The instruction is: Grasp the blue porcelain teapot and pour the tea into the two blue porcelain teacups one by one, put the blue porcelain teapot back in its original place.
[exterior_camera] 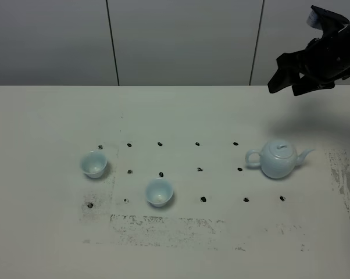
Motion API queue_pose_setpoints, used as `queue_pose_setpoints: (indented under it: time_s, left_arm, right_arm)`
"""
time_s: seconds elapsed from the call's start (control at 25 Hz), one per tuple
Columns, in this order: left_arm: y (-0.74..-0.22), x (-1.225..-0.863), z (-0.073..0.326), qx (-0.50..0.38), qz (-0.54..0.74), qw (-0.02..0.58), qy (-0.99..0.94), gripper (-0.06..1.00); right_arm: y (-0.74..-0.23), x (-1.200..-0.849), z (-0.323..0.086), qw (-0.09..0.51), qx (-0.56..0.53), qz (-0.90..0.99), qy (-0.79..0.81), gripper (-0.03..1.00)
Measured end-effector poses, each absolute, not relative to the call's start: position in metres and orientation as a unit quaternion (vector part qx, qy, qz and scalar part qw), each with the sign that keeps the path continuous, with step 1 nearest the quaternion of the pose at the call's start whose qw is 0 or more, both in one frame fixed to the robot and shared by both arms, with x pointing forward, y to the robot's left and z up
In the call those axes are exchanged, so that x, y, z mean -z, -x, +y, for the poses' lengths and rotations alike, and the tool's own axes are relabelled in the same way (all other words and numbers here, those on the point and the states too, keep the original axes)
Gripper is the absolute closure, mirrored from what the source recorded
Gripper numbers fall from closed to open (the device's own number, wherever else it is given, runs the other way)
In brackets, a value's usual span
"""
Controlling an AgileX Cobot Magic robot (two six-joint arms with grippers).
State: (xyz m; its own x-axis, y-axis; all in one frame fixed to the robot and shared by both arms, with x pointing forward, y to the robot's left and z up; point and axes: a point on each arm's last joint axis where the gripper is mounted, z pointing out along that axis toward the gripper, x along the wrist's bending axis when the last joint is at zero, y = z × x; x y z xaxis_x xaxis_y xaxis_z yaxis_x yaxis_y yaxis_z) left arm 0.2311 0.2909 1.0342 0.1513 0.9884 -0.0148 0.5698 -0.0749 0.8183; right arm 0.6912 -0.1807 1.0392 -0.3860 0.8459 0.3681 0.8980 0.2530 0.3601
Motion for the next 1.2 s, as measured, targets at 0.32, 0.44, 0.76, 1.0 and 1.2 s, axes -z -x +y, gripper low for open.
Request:
queue_pose_setpoints:
  time_s: [0.32,0.44,0.76,1.0,1.2]
  left_arm:
    - [-0.231,-1.034,0.291,-0.295,0.581,0.354,-0.671,0.18]
    - [-0.231,-1.034,0.291,-0.295,0.581,0.354,-0.671,0.18]
    - [-0.231,-1.034,0.291,-0.296,0.58,0.354,-0.671,0.18]
    - [-0.231,-1.034,0.291,-0.296,0.58,0.354,-0.671,0.18]
    - [-0.231,-1.034,0.291,-0.296,0.58,0.354,-0.671,0.18]
  right_arm:
    - [-0.599,-1.038,-0.164,0.067,0.156,-0.825,0.539,0.43]
    - [-0.557,-1.032,-0.159,0.105,0.137,-0.829,0.531,0.43]
    - [-0.542,-1.015,-0.072,0.093,0.225,-0.804,0.542,0.43]
    - [-0.602,-1.003,-0.049,0.065,0.239,-0.779,0.575,0.43]
    - [-0.638,-0.982,-0.06,0.062,0.215,-0.756,0.615,0.43]
